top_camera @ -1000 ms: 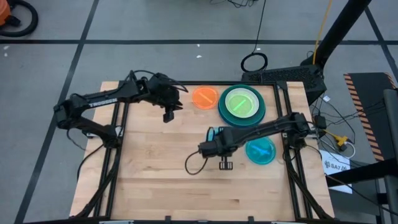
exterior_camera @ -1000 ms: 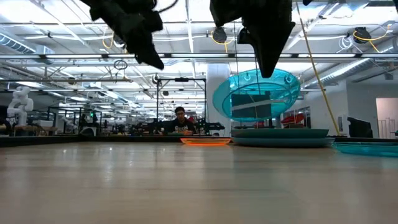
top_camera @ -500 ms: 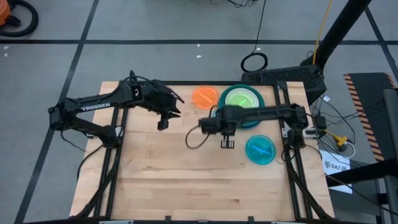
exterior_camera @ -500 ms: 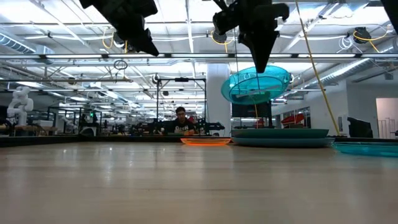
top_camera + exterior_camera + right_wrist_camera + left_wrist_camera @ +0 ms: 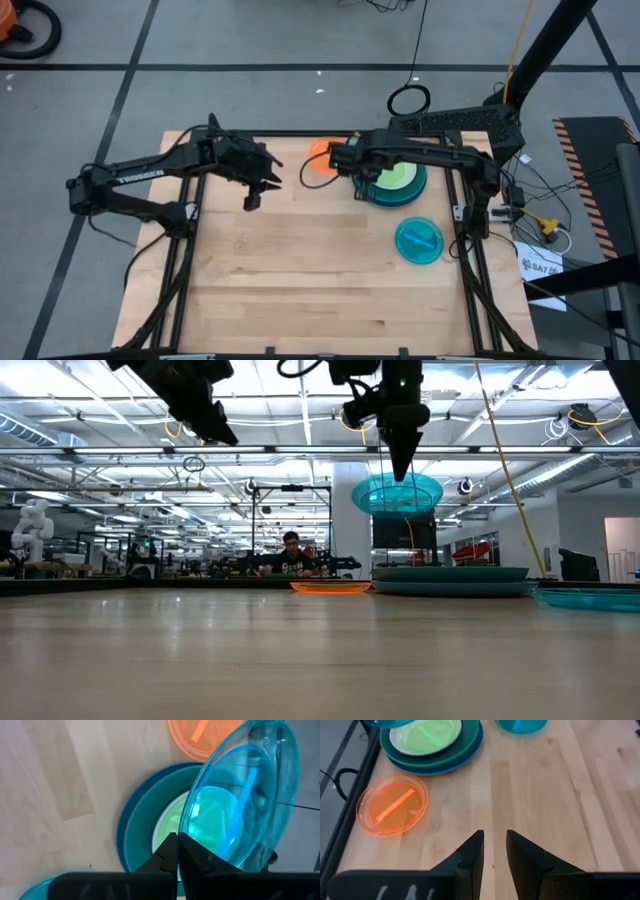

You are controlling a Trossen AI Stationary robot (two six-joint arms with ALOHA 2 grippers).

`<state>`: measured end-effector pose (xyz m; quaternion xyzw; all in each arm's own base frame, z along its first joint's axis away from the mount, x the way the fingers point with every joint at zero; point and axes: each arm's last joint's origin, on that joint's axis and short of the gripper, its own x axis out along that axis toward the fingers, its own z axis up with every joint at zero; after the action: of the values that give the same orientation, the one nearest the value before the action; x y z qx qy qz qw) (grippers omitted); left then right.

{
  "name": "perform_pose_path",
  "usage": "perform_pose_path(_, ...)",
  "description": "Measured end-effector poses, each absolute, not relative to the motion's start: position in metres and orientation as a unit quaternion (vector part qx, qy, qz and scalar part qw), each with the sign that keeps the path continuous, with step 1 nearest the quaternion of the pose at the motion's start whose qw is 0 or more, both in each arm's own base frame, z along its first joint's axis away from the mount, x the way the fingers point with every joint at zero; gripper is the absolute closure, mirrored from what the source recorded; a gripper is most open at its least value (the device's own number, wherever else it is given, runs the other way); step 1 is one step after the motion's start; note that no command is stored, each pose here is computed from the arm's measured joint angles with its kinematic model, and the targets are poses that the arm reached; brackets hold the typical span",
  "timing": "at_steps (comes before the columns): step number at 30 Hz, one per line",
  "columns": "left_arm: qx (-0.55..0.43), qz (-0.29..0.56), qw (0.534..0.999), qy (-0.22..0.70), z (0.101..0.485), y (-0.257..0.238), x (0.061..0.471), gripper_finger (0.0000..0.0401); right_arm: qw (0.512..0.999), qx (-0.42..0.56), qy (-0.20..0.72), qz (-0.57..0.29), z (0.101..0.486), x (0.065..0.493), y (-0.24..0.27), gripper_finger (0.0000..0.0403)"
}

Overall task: Stack plastic plates
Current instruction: Stack the left light blue plate on top of the light green plate

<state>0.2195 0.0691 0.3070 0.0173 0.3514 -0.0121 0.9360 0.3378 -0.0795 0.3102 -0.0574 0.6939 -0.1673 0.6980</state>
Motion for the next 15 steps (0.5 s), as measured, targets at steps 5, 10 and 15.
perform_pose_path(5, 0.016, -0.007, 0.943, 0.334, 0.310, 0.063, 0.204, 0.0313, 0.699, -0.049, 0.690, -0.180, 0.310, 0.334, -0.101, 0.0403)
perform_pose_path(10, 0.015, 0.001, 0.953, 0.301, 0.314, 0.059, 0.192, 0.0313, 0.691, -0.039, 0.696, -0.189, 0.309, 0.328, -0.118, 0.0403)
perform_pose_path(15, 0.007, 0.004, 0.957, 0.290, 0.317, 0.056, 0.185, 0.0313, 0.676, -0.033, 0.711, -0.189, 0.299, 0.323, -0.128, 0.0403)
